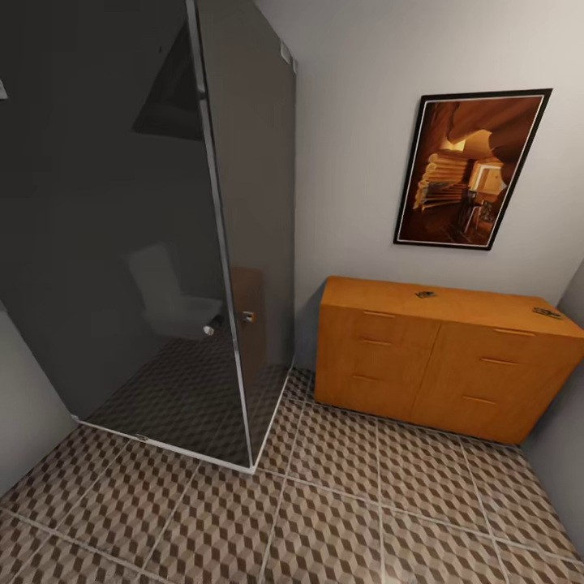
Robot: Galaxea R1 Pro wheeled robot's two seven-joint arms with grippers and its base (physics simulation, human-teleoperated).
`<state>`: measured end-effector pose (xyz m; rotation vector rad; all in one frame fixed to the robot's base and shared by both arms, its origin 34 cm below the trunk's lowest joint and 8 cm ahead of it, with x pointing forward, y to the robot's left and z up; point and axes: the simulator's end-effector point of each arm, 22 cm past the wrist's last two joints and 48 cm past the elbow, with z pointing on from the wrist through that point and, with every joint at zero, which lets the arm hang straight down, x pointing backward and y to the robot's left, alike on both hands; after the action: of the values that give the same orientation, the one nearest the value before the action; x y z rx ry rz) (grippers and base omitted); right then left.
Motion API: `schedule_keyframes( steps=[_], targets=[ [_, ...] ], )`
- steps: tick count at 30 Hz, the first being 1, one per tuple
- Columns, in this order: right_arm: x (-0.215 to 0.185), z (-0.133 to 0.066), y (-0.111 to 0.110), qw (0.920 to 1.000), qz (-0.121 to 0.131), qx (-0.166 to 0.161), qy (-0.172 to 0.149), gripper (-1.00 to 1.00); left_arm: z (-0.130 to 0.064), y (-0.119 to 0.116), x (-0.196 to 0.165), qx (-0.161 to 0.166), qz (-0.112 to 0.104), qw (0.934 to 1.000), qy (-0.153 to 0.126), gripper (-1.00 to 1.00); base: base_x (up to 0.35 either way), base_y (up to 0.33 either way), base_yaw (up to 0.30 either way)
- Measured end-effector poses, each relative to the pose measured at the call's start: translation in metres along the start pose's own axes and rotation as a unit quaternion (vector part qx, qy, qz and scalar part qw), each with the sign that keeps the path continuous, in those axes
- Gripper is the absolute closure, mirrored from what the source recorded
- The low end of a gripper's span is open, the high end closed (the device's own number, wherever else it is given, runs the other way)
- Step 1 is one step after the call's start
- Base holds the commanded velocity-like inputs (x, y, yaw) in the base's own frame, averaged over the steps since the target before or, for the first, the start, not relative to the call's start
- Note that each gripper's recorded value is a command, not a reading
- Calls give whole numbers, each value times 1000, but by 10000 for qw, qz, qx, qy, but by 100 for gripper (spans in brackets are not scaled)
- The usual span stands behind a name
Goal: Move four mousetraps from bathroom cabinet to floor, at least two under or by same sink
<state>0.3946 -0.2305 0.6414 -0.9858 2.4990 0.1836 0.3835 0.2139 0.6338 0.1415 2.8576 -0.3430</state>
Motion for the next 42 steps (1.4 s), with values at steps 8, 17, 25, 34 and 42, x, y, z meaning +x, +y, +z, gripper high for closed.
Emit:
schedule_keyframes(
  steps=[8,17,25,34,42],
  targets=[
    [0,0,0,10000,0,-1,0,100,0,0,0,0,0,10000,0,100,0,0,198],
    [0,0,0,10000,7,-2,-2,100,0,0,0,0,0,10000,0,100,0,0,198],
    [0,0,0,10000,8,0,-2,100,0,0,0,0,0,10000,0,100,0,0,197],
    [3,1,2,10000,34,-22,29,100,1,0,3,3,-9,10000,38,100,0,0,184],
    [6,2,5,10000,48,-52,67,100,3,0,7,6,-21,10000,85,100,0,0,194]
  ],
)
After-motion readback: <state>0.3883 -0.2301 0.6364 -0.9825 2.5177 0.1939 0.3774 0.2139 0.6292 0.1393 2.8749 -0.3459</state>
